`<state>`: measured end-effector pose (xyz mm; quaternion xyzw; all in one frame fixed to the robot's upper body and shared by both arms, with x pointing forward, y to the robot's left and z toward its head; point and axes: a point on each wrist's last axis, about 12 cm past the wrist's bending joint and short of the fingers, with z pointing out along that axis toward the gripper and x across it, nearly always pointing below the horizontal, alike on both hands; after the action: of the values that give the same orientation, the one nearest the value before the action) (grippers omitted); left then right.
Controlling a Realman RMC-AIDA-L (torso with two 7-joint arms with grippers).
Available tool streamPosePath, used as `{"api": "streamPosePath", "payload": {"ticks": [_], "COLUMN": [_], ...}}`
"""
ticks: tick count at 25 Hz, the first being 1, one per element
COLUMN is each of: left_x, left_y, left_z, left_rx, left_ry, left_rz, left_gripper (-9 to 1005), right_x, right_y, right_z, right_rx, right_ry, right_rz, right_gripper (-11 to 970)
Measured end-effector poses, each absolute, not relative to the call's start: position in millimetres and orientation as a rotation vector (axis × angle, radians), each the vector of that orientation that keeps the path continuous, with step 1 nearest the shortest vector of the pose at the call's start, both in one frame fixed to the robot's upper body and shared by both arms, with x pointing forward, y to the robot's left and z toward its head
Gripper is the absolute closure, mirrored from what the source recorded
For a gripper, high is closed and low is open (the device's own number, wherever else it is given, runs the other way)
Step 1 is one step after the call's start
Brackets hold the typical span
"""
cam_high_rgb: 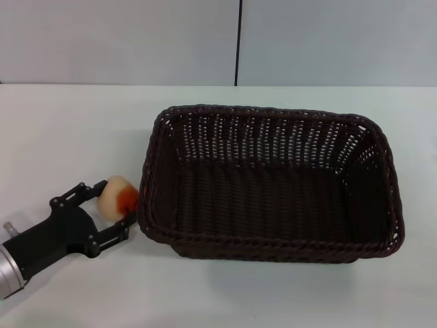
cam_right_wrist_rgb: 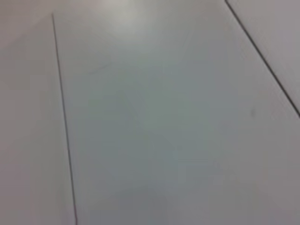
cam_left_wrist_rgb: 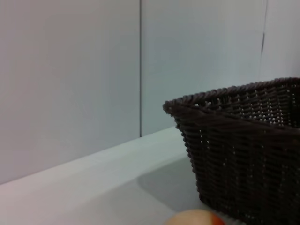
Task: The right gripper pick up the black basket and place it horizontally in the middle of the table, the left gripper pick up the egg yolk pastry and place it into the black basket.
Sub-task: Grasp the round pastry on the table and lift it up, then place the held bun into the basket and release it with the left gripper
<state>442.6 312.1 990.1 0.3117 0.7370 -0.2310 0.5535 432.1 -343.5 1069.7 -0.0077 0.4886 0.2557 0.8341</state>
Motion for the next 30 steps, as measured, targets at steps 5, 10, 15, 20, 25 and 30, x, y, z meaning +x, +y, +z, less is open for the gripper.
{"api": "streamPosePath", "payload": {"ticks": [5,10,15,20,25,30], "left_x": [442.3,442.1,441.4,437.0,433.5,443.6], "left_y": [311.7,310.9,313.1,336.5,341.0,310.9], "left_z": [990.5,990.5,992.0,1009.6,1038.3,1048.9], "left_rx": [0.748,0.747,0.672,0.462,0.471,0.559], "left_ry": [1.739,1.736,1.728,1.621,1.416,1.295], "left_rz": [-0.554,-0.558,-0.553,-0.500,-0.568,-0.735], "left_gripper": [202,270,473,770,802,831], "right_x": [429.7,429.0,426.9,425.0,427.7,429.6], "right_y": [-345.0,-346.6,-348.5,-349.4,-348.6,-347.7], "right_z": [1067.3,1064.6,1062.0,1060.2,1061.3,1062.5], "right_rx": [0.001,0.028,0.057,0.072,0.068,0.063], "right_ry": [1.044,1.054,1.061,1.068,1.063,1.057], "right_rz": [0.532,0.521,0.511,0.505,0.510,0.517], "right_gripper": [141,141,141,141,141,141]}}
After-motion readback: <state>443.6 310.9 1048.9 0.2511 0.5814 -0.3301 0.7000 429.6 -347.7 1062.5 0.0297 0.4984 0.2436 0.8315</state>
